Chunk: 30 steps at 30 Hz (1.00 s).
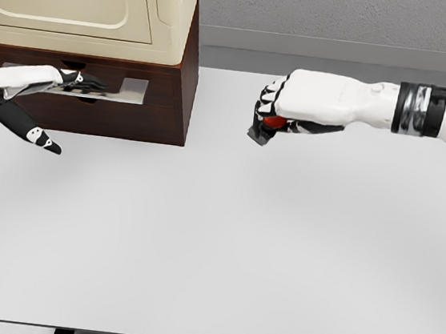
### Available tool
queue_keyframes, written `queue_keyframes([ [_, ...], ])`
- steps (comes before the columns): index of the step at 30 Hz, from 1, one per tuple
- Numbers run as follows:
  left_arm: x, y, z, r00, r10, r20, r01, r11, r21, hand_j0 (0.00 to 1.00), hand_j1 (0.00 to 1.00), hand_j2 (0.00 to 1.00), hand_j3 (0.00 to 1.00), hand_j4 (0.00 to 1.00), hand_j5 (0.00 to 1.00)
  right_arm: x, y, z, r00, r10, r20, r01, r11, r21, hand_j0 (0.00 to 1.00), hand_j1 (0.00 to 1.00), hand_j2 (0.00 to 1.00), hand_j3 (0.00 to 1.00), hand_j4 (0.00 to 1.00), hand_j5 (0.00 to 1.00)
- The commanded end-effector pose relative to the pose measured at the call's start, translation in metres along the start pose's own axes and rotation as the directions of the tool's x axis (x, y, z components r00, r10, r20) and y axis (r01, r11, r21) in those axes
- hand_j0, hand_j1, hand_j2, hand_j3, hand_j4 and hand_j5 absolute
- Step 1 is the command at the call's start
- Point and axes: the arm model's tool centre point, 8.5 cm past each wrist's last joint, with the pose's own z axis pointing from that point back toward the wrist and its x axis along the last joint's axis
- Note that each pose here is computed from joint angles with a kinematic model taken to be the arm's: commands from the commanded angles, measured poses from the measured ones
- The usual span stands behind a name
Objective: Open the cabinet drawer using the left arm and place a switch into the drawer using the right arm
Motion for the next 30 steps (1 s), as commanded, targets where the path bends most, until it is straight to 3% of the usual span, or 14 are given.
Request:
queue_keyframes([
  [1,0.001,-0.005,0.0,1.0,0.02,-0.002,-0.02,1.0,-0.02,1.0,1.0,1.0,1.0,1.0,1.0,0.005,0.0,-0.012,1.0,-0.008,0.029,0.008,1.0,-0.007,0.48,0.48,0.48,0.48,0.48,0.48],
  [9,-0.001,-0.01,0.004,0.991,0.131,-0.023,-0.132,0.991,-0.033,1.0,1.0,1.0,1.0,1.0,1.0,0.009,-0.018,-0.022,0.998,0.045,0.05,-0.046,0.999,0.022,0.48,0.48,0.48,0.48,0.48,0.48],
  [20,-0.002,-0.006,0.015,0.986,0.165,-0.028,-0.166,0.986,-0.024,1.0,1.0,1.0,1.0,1.0,1.0,0.028,-0.04,-0.041,0.988,0.116,0.103,-0.122,0.991,0.05,0.49,0.49,0.49,0.49,0.49,0.49],
  [28,-0.005,-0.007,0.019,0.979,0.194,-0.064,-0.196,0.98,-0.023,1.0,1.0,1.0,1.0,1.0,1.0,0.033,-0.058,-0.043,0.986,0.12,0.112,-0.125,0.991,0.038,0.49,0.49,0.49,0.49,0.49,0.49],
  [30,-0.006,-0.008,0.021,0.979,0.192,-0.07,-0.195,0.98,-0.047,1.0,1.0,1.0,1.0,1.0,1.0,0.035,-0.063,-0.048,0.988,0.116,0.104,-0.12,0.992,0.031,0.49,0.49,0.49,0.49,0.49,0.49],
])
